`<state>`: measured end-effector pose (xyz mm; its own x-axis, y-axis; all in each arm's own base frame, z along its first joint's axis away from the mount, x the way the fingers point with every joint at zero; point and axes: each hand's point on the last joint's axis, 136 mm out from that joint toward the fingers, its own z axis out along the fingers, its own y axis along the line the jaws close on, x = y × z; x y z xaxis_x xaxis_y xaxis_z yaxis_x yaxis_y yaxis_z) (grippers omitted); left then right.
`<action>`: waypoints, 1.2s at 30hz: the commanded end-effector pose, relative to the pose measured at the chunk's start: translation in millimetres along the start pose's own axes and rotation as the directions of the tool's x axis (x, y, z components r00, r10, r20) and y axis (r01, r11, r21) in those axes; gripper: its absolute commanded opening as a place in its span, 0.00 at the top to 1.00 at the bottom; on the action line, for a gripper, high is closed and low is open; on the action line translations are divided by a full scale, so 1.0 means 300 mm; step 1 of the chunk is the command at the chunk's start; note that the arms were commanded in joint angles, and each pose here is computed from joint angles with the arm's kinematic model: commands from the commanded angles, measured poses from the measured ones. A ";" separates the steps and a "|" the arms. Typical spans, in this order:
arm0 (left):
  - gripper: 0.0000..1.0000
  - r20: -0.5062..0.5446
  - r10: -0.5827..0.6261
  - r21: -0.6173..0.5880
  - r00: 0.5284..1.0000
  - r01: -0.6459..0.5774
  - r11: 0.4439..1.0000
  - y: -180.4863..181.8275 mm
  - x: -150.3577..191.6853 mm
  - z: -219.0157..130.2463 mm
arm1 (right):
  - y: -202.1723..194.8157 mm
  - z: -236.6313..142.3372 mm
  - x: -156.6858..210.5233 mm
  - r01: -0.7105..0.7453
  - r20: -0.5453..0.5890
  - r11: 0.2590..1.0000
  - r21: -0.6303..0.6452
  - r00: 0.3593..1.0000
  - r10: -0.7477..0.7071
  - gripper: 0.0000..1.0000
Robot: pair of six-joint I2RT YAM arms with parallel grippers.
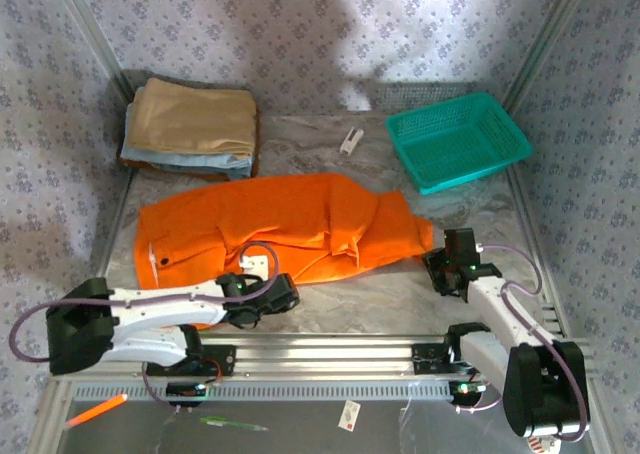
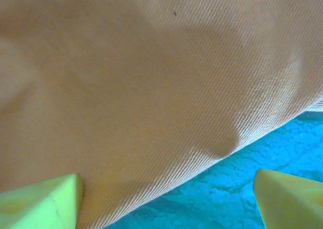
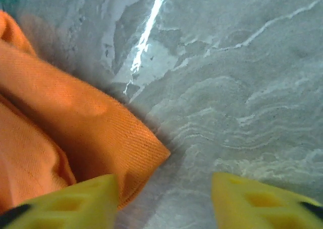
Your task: Fold and stack the trousers
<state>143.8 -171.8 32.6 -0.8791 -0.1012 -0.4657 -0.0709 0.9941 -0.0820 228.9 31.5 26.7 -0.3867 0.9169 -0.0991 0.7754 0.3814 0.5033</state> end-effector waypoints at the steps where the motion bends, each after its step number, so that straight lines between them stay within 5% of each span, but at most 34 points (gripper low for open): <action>1: 0.17 0.014 -0.048 0.004 0.999 0.048 0.999 0.001 0.014 0.031 | 0.044 -0.015 -0.039 -0.029 0.038 0.998 -0.047 0.999 0.031 0.66; 7: 0.57 0.092 -0.005 -0.102 0.996 0.015 0.995 0.088 -0.024 0.026 | 0.095 -0.037 -0.082 0.030 0.055 0.996 -0.079 0.998 -0.026 1.00; 11: 0.99 0.098 0.027 -0.132 0.995 -0.014 0.991 0.119 -0.053 0.003 | 0.131 -0.070 -0.096 0.064 0.065 0.991 -0.122 0.996 -0.056 1.00; 19: 1.00 0.166 0.020 -0.105 0.986 -0.002 0.995 0.202 -0.141 -0.106 | 0.160 -0.177 -0.093 0.117 0.103 0.975 -0.189 0.990 -0.099 1.00; 36: 1.00 0.317 -0.029 -0.006 0.948 0.033 0.999 0.299 -0.389 -0.420 | 0.365 -0.786 -0.151 0.350 0.374 0.868 -0.352 0.903 -0.213 1.00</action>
<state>176.4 -73.0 169.2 -0.7094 -0.1869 -0.6796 -0.1279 0.9823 -0.1366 222.5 12.7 292.0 -0.3113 0.8187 -0.4825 0.3103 0.5675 0.7627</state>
